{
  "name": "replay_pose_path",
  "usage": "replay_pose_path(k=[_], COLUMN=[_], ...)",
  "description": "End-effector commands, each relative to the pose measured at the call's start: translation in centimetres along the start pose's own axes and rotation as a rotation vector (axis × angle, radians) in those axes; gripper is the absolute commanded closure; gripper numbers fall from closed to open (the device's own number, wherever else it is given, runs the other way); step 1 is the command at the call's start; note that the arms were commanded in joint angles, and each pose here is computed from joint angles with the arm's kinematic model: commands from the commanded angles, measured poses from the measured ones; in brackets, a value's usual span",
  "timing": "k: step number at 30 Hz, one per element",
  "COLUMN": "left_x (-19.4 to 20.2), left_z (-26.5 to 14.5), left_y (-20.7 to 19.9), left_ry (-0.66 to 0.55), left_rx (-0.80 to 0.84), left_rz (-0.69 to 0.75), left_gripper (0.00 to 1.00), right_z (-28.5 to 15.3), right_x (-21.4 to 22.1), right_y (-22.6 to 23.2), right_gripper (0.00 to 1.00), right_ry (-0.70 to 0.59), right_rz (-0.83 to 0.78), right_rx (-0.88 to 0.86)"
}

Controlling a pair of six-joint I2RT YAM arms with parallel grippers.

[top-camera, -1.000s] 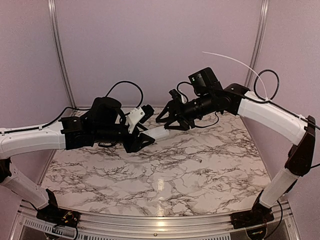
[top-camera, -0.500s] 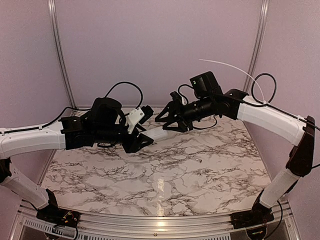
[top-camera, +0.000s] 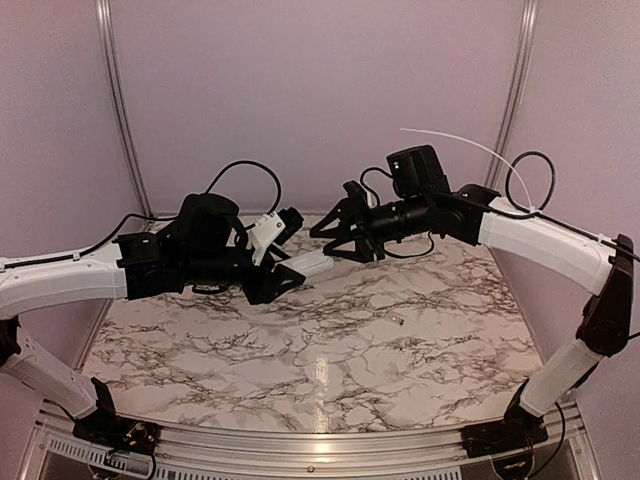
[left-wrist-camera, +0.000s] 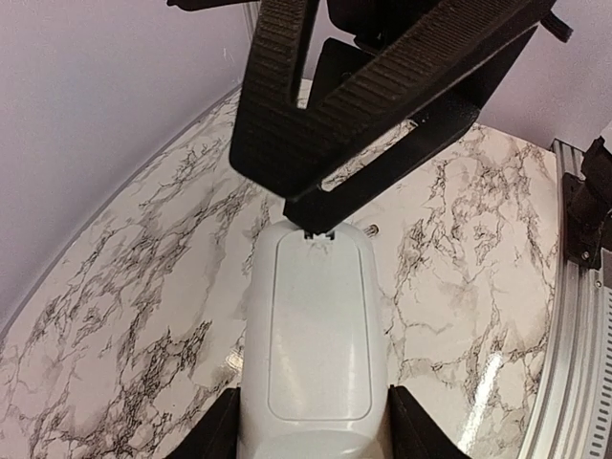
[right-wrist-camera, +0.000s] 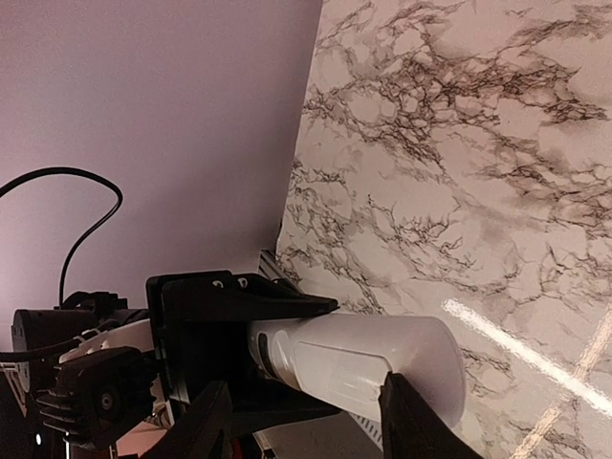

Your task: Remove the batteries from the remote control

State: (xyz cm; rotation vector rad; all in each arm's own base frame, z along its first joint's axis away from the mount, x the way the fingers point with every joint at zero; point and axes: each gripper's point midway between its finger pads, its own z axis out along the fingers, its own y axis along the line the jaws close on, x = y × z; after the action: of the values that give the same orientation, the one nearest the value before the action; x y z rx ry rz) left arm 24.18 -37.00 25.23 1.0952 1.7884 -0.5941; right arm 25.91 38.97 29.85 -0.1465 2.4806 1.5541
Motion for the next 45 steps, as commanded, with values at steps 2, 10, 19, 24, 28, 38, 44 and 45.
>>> replay_pose_path(k=[2,10,19,24,28,38,44,45], left_x=[-4.1,-4.1,-4.1,-3.9,-3.7,-2.2,0.2,0.8], left_z=[-0.5,-0.6,-0.9,-1.0,-1.0,-1.5,-1.2,-1.2], left_y=[-0.2,-0.3,-0.2,-0.1,-0.1,-0.2,-0.8,-0.9], left_ry=[-0.163,-0.164,-0.164,-0.162,-0.159,-0.138,-0.091,-0.081], left_rx=[0.012,0.012,0.006,0.002,0.001,0.002,0.026,0.031], left_rz=[0.012,0.012,0.009,0.006,0.006,0.002,-0.003,-0.004], left_gripper=[0.82,0.82,0.82,0.82,0.82,0.82,0.82,0.82], right_z=[-0.5,-0.8,-0.8,-0.8,-0.9,-2.8,-4.8,-5.2], right_x=[2.7,2.6,2.6,2.3,2.0,0.7,-0.6,-0.7], right_y=[5.2,5.9,5.7,5.5,5.3,4.7,3.0,2.6], right_gripper=[0.49,0.49,0.49,0.49,0.49,0.43,0.38,0.37], right_ry=[0.113,0.105,0.100,0.085,0.069,-0.001,-0.070,-0.083], right_rz=[-0.034,-0.035,-0.035,-0.040,-0.054,-0.101,-0.097,-0.091], right_rx=[-0.195,-0.219,-0.213,-0.193,-0.170,-0.088,-0.005,0.018])
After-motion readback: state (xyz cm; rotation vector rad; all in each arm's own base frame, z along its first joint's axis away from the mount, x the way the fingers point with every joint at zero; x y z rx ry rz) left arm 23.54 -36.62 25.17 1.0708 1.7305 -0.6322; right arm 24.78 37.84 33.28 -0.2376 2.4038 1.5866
